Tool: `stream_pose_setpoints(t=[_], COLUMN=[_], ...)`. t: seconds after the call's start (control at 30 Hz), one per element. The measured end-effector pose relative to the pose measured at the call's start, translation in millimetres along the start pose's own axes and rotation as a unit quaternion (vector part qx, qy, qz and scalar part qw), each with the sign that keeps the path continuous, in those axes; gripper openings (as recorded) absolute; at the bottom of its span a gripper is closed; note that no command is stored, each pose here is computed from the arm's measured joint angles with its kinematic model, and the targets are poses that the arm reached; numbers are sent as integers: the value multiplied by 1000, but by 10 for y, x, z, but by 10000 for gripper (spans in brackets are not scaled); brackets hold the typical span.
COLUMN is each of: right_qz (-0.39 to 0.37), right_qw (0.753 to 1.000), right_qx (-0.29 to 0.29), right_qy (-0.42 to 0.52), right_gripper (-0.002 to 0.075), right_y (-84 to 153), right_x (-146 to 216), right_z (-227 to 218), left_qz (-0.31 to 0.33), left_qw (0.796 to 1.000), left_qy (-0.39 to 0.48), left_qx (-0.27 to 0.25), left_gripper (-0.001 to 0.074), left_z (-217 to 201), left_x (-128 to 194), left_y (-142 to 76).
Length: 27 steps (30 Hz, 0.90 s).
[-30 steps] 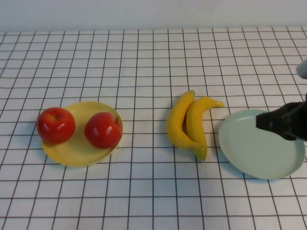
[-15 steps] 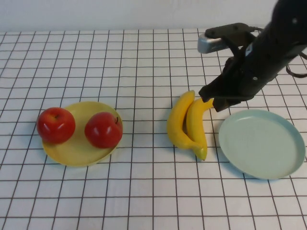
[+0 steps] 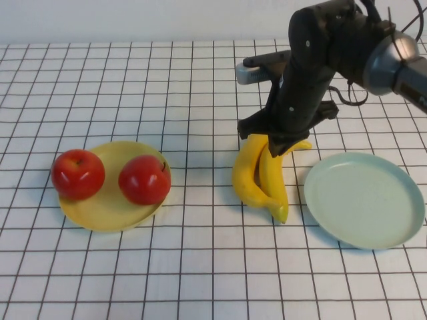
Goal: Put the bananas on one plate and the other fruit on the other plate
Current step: Put another type of fruit in the right plate
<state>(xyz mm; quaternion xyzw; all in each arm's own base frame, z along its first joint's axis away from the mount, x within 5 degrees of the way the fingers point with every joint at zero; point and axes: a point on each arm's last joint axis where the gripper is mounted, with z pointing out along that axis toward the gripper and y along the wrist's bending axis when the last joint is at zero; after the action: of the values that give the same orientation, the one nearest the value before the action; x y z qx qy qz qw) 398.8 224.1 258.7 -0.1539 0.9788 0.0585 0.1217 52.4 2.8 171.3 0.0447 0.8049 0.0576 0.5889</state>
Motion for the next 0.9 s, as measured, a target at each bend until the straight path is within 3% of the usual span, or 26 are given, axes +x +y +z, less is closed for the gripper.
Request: stream_pose_setpoints(t=[0.1,0.23,0.33,0.43,0.77,0.9], right_qz=[13,37,44,52,66,66], right_qw=[1000,999,999,998,995,996], right_qx=[3,7,10,13,6,0], right_qy=[12,23,30,37,72,58], right_gripper=[124,406,510,505,328,326], right_y=[-2,-6,-10,-14,2,12], right_x=[-16,-21,-19,-15,18,-1], right_z=[135,254,328,402,719,582], left_qz=[0,0,0,0,0,0], left_qw=[1000,1000,1000,1000,1000,1000], left_qy=[0,0,0,0,0,0], left_qx=[0,0,0,0,0,0], left_gripper=[-1,-1,-1,-1,-1,-1], left_z=[0,0,0,0,0,0], left_x=[0,0,0,0,0,0], left_y=[0,0,0,0,0,0])
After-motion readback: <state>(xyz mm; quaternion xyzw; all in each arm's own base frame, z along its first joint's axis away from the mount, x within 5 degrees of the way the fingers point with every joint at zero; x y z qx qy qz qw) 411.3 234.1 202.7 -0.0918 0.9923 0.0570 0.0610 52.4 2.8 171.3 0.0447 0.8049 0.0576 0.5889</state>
